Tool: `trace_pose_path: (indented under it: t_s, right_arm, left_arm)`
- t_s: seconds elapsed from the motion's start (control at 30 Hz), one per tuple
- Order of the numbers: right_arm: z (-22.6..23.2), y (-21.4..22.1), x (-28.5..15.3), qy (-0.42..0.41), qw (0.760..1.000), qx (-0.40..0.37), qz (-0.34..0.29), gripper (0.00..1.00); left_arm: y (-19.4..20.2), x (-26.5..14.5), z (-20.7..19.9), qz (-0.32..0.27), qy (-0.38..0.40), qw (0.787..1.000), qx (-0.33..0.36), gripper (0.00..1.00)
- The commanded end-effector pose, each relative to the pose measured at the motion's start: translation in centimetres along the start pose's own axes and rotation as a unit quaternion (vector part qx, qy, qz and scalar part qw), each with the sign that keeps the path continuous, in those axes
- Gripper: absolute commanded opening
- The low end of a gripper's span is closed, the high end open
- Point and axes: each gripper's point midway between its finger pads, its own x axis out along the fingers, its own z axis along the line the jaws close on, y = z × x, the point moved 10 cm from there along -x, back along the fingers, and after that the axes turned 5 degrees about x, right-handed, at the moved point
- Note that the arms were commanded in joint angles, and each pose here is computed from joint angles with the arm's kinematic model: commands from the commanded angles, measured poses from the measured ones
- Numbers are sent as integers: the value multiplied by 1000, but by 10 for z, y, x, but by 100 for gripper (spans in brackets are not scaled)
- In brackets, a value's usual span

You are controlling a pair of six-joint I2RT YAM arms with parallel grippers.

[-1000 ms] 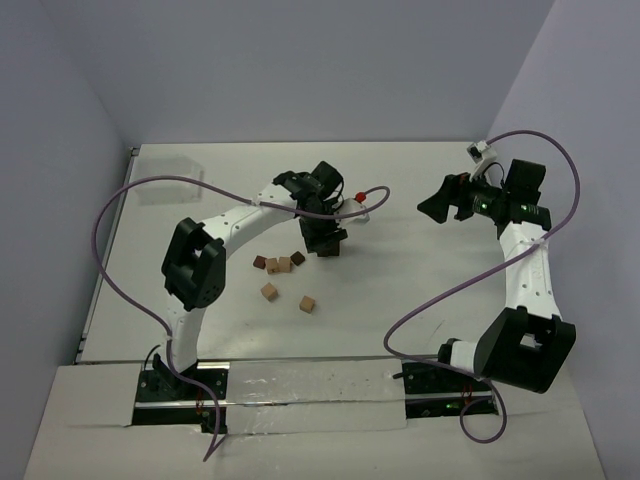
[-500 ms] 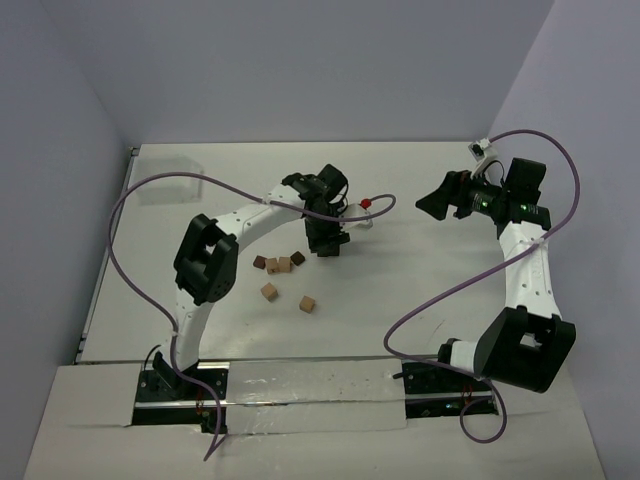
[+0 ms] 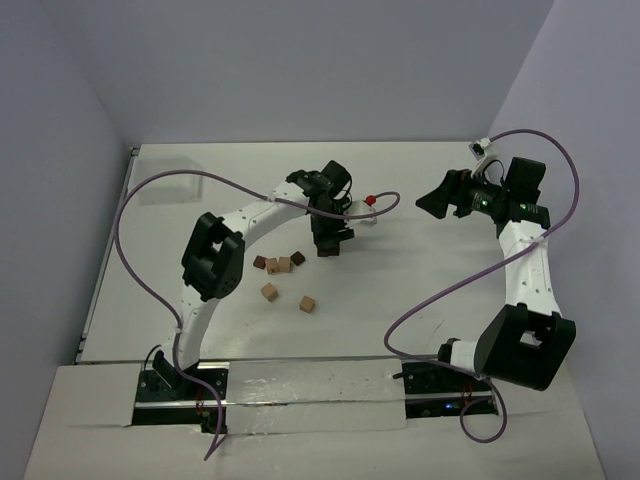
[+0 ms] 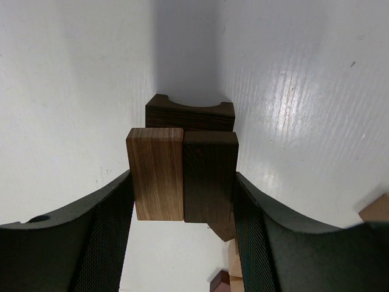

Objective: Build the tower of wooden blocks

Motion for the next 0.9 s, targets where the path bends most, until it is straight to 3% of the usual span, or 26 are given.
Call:
trace_pose_path:
  t_s: [0.0, 0.57, 0.87]
  right_arm:
    - [-1, -6, 0, -5, 1000, -13, -13, 100]
    - [-1, -5, 1, -9, 1000, -12, -12, 100]
    - [-3, -5, 2, -12, 1000, -10, -10, 100]
  left_arm:
    - [-13, -1, 12, -35, -7, 999, 23, 27]
    - [-8, 10, 10, -18, 20, 999, 29, 30]
    - [-6, 14, 8, -14, 33, 999, 33, 38]
